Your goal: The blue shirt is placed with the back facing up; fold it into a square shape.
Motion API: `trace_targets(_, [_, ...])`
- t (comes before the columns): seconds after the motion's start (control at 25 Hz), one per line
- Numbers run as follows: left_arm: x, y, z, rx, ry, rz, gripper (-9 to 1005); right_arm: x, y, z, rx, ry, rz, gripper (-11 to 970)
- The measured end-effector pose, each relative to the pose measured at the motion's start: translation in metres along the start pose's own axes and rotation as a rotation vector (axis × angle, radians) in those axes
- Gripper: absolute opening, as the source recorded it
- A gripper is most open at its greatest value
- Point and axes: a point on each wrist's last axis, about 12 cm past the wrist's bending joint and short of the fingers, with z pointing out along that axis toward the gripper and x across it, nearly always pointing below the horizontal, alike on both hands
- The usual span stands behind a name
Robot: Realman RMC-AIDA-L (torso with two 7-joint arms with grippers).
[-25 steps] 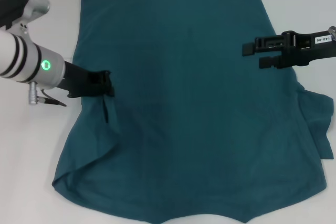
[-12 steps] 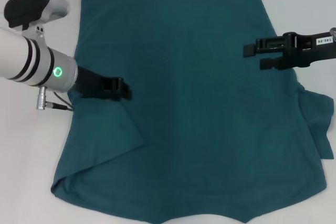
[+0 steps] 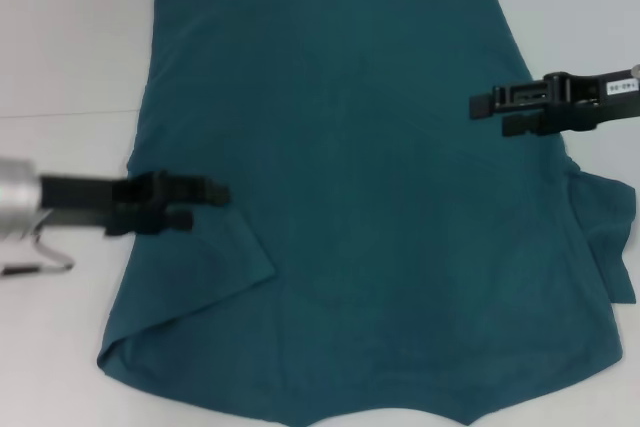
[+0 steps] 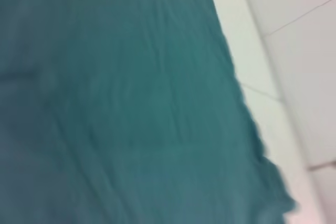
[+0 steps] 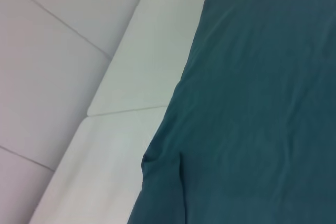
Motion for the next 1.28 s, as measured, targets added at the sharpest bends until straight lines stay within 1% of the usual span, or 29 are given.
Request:
trace_targets(0.08, [0.018,0.008,-0.012,0.080,0.010,0.003,644,0.002,-0.003,-0.004,0.010,-0.001,0.000,908])
trace_targets(0.16, [0.036,0.011,-0.019,0.159,0.038,0.080,727,0.003,-0.006,-0.008,0.021,0.001,0.004,905])
trace_targets(0.24, [0.051,0.011,-0.021,0.209,0.070,0.167,792,0.004,-0.008,-0.010,0.035,0.007,-0.001,903])
trace_targets(0.28, [0.064,0.012,-0.018,0.241,0.089,0.250,816,0.005,-0.009,-0.012,0.049,0.014,-0.016,902])
trace_targets(0.32, [0.064,0.012,-0.018,0.241,0.089,0.250,839,0.005,-0.009,-0.012,0.049,0.014,-0.016,901])
trace_targets(0.44, [0.081,0.012,-0.009,0.272,0.092,0.332,909,0.007,-0.011,-0.014,0.070,0.021,-0.057,897])
trace_targets(0.56, [0.092,0.012,-0.002,0.293,0.079,0.393,908,0.009,-0.012,-0.019,0.085,0.020,-0.080,894])
trace_targets(0.72, [0.094,0.015,0.002,0.277,0.046,0.412,907,0.014,-0.018,-0.030,0.087,-0.013,-0.050,889])
trace_targets(0.84, [0.092,0.019,0.001,0.259,0.018,0.402,907,0.020,-0.023,-0.040,0.102,0.013,-0.023,886])
trace_targets(1.08, [0.087,0.021,0.005,0.233,-0.011,0.389,905,0.043,-0.042,-0.072,0.259,0.114,0.130,880])
trace_targets(1.28, [0.084,0.019,0.010,0.236,-0.011,0.387,905,0.057,-0.060,-0.095,0.345,0.084,0.210,880])
